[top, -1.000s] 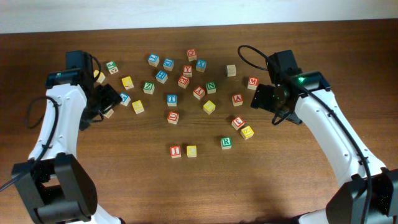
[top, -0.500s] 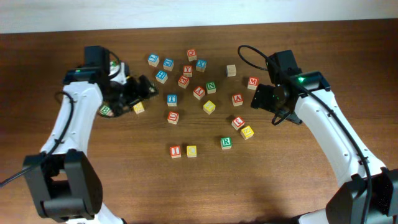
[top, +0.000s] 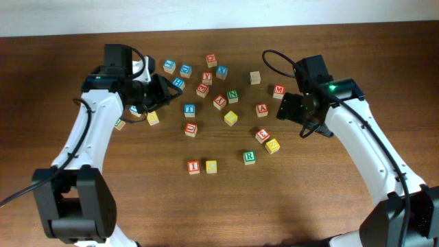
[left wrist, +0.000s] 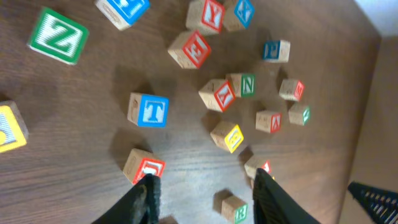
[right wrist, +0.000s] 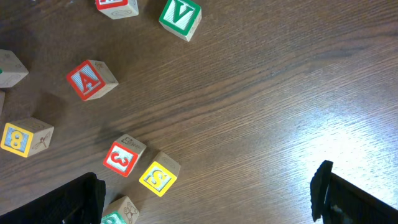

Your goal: Spell out ICRA

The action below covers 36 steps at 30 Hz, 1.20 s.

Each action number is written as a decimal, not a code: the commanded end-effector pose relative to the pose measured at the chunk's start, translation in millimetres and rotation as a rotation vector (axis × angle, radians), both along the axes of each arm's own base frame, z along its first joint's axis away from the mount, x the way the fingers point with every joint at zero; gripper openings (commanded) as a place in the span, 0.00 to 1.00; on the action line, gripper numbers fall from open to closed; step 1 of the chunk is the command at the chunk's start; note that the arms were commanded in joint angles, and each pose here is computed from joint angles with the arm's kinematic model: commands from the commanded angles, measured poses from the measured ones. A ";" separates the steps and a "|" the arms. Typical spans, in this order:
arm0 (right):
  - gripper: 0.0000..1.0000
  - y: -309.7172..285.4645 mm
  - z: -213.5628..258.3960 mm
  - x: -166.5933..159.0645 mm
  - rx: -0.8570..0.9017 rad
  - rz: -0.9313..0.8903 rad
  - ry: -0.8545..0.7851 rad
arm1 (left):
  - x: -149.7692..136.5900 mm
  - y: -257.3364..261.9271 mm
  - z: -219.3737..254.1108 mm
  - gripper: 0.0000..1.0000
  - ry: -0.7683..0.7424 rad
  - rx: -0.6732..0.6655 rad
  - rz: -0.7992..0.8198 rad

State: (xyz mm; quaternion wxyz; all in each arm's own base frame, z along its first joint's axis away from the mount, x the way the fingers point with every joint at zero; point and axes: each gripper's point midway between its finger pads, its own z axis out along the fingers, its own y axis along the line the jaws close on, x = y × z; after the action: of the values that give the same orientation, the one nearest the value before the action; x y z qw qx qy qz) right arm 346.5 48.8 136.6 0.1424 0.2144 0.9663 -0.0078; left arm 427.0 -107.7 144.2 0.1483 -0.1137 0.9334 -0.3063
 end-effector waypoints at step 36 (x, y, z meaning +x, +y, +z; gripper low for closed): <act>0.99 111.2 -78.8 -32.6 0.083 0.506 0.205 | -82.4 134.3 -51.6 0.99 0.459 0.411 0.368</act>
State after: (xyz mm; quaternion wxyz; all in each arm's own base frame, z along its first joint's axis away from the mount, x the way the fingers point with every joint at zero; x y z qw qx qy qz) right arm 325.9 156.4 92.1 0.0617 0.0388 0.9923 0.1002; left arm 355.4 12.7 98.0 0.0295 -0.2784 0.9584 -0.0552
